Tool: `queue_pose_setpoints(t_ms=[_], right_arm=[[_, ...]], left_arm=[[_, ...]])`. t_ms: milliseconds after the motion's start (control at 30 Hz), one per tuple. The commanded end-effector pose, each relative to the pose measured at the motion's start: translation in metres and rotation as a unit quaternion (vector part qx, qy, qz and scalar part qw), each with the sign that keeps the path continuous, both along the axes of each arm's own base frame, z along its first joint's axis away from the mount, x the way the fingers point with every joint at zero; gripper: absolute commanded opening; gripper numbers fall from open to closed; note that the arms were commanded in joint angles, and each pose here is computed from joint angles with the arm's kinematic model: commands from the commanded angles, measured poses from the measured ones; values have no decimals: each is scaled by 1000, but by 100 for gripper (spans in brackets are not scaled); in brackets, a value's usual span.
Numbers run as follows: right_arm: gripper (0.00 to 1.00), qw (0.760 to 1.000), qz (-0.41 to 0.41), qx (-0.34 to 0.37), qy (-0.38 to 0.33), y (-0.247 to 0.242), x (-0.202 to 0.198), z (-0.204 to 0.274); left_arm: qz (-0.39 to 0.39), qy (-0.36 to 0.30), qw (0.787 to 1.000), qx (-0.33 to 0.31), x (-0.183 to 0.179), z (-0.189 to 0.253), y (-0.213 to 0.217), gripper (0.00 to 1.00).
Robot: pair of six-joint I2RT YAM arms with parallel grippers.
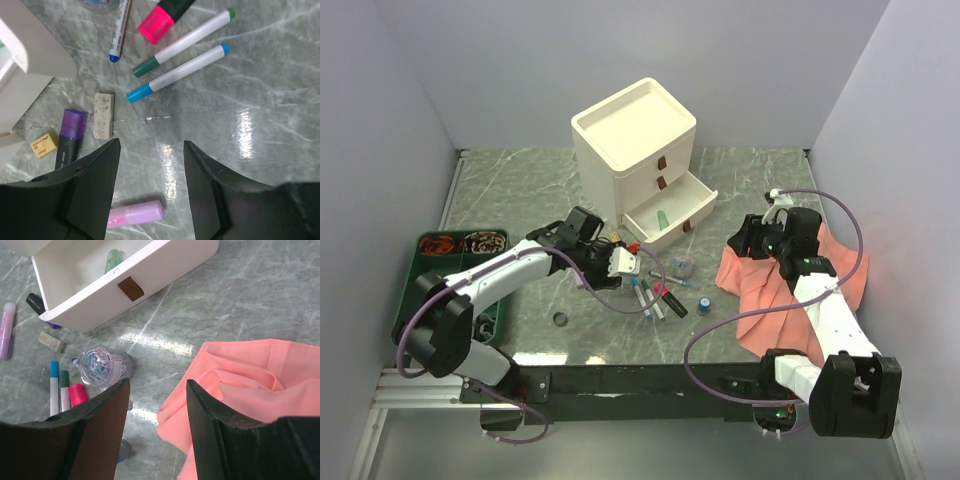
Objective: Sort the stationery into containers
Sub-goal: Pick up the stationery from the center of the board.
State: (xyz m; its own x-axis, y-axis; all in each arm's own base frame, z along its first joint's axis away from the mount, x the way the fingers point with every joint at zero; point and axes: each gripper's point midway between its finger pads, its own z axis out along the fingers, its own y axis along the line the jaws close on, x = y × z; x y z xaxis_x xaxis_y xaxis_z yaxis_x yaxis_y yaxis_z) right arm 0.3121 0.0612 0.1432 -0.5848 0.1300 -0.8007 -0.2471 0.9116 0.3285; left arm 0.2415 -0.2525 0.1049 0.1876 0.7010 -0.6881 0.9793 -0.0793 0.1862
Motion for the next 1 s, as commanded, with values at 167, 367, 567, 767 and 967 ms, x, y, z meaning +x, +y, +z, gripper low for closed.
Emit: queue_pose_setpoints(t_ms=[167,367,567,767,967], right_arm=[[57,1000,11,-1,-24,0,-1,6],[57,1000,7,-1,-21,-2,-4,3],[57,1000,2,-3,-17,-6,-4,-1],[57,1000,0,-3,-12,-7,-1,-4],[57,1000,-4,-6,-7,-11,2,-5]], left_arm=[[-24,-18,1000,-1,24,-19,-13,58],[-15,-17,1000,15,44,-32,-18,57],[-4,-15,1000,12,62,-35,-23,56],[0,7,1000,18,73,-45,-25,55],[-8,24,999,22,75,-57,-29,52]])
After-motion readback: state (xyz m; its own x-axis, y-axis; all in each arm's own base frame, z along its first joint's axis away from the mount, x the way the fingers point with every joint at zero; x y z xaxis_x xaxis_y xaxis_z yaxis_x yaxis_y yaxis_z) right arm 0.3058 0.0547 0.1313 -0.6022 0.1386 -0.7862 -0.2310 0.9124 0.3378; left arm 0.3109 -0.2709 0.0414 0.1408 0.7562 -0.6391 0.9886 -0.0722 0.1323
